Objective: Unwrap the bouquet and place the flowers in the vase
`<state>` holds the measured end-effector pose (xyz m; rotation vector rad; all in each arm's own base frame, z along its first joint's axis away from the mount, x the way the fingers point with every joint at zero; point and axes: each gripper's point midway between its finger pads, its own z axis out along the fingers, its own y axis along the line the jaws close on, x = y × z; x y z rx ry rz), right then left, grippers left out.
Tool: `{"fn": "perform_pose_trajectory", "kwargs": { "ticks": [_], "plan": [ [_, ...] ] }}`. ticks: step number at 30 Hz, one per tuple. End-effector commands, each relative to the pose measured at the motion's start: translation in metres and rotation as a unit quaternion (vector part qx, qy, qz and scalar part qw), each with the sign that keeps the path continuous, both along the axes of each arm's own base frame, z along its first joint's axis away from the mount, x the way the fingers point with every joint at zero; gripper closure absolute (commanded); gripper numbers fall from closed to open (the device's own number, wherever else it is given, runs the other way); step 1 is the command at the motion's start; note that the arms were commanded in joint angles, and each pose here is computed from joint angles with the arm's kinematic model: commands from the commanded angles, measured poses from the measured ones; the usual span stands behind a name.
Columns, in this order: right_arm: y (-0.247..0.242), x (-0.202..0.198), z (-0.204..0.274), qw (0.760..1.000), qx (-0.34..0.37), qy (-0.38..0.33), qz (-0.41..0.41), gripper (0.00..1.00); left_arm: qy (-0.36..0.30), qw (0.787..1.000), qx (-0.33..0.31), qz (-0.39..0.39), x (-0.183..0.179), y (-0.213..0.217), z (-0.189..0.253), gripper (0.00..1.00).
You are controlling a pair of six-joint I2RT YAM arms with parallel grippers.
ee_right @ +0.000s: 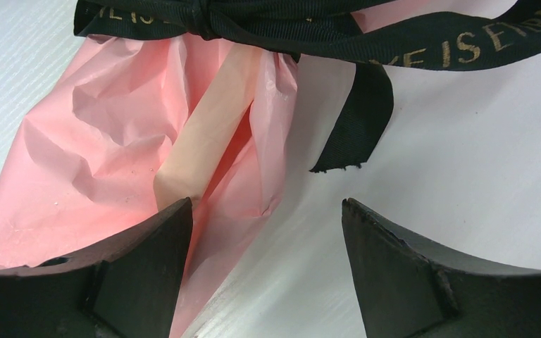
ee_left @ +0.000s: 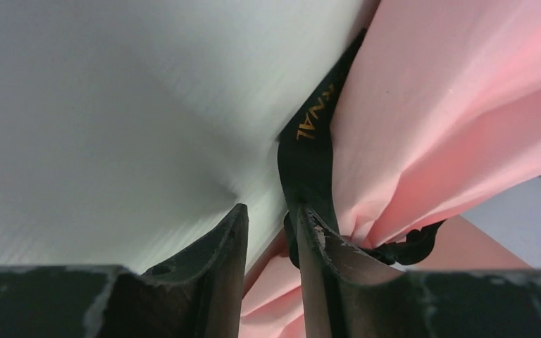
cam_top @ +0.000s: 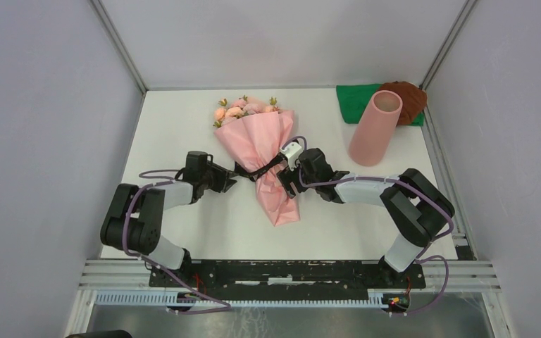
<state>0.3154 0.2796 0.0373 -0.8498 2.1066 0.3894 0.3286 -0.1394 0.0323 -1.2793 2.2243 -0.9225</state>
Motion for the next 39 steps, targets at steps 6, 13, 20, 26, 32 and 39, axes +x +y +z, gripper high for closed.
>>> {"fn": "perform_pose_trajectory", "kwargs": {
  "ticks": [6, 13, 20, 26, 32, 39],
  "plan": [
    [0.002, 0.004, 0.011, 1.000, 0.005, -0.020, 0.000, 0.17, -0.048, 0.998, -0.038, -0.004, 0.035, -0.015, 0.023, 0.65],
    [0.003, 0.003, 0.008, 1.000, 0.005, -0.016, 0.003, 0.17, -0.061, 0.998, -0.017, 0.007, 0.053, -0.010, 0.031, 0.67],
    [0.001, 0.003, 0.005, 1.000, 0.001, -0.014, 0.001, 0.17, -0.058, 0.998, -0.018, 0.001, 0.068, -0.015, 0.024, 0.66],
    [0.001, 0.002, 0.003, 1.000, 0.000, -0.013, 0.001, 0.17, -0.051, 0.998, -0.027, 0.001, 0.069, -0.017, 0.012, 0.65],
    [0.002, 0.002, 0.000, 1.000, -0.001, -0.010, 0.003, 0.17, -0.070, 0.997, -0.014, 0.002, 0.076, -0.014, 0.026, 0.54],
    [0.003, 0.001, -0.003, 1.000, -0.001, -0.006, 0.006, 0.17, -0.121, 0.992, 0.036, 0.014, 0.079, 0.008, 0.077, 0.52]
  ]
}}
